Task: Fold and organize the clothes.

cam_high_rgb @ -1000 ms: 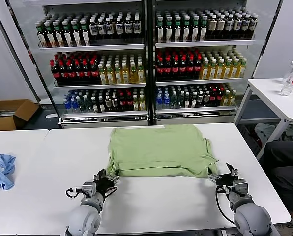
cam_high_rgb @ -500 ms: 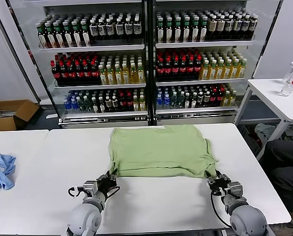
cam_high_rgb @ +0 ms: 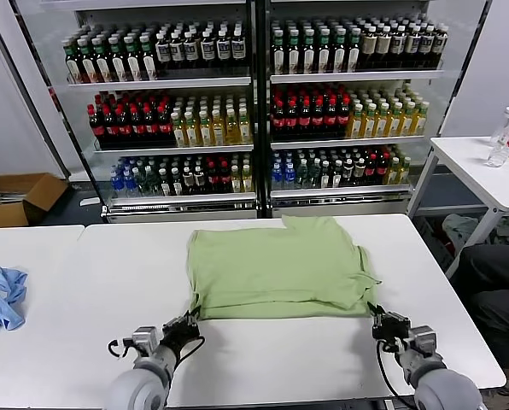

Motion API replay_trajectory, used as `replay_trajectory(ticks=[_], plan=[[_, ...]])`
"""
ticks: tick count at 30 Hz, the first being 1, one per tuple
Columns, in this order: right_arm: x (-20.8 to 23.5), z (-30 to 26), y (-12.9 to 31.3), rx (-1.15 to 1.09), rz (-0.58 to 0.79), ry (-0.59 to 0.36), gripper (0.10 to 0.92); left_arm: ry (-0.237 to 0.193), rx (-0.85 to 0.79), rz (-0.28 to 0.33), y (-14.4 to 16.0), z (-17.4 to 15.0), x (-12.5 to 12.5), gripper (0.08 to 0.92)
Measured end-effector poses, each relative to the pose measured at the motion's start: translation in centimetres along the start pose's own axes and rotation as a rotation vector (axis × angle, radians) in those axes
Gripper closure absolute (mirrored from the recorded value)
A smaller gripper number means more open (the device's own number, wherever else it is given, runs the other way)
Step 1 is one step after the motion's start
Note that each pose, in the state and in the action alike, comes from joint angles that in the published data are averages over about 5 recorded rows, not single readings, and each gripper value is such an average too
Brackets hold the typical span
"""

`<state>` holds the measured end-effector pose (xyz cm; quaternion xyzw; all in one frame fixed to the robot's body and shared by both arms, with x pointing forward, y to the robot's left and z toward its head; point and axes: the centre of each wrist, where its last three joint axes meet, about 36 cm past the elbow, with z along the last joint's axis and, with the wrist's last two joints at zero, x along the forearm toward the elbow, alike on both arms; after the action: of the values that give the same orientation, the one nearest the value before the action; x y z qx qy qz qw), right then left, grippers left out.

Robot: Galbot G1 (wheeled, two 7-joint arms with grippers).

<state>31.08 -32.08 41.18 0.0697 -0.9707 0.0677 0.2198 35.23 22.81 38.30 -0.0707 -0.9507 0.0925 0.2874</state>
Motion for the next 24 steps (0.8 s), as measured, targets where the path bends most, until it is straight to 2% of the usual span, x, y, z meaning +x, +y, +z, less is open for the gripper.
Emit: replay_trajectory(ticks=[12, 16, 19, 24], plan=[[7.4, 1.6, 2.2, 0.024, 0.020, 0.038, 0.898, 0.006, -0.012, -0.017, -0.9, 1.3, 7.5, 0.903], [8.6, 1.0, 2.4, 0.053, 0.035, 0.025, 0.811, 0.021, -0.037, -0.019, -1.3, 1.5, 9.5, 0.869], [9.2, -0.2, 2.4, 0.071, 0.048, -0.010, 0.733, 0.020, -0.063, -0.028, -1.7, 1.5, 10.9, 0.789], [8.8, -2.2, 2.0, 0.078, 0.071, -0.076, 0.594, -0.024, -0.102, -0.051, -2.0, 0.4, 13.0, 0.641]])
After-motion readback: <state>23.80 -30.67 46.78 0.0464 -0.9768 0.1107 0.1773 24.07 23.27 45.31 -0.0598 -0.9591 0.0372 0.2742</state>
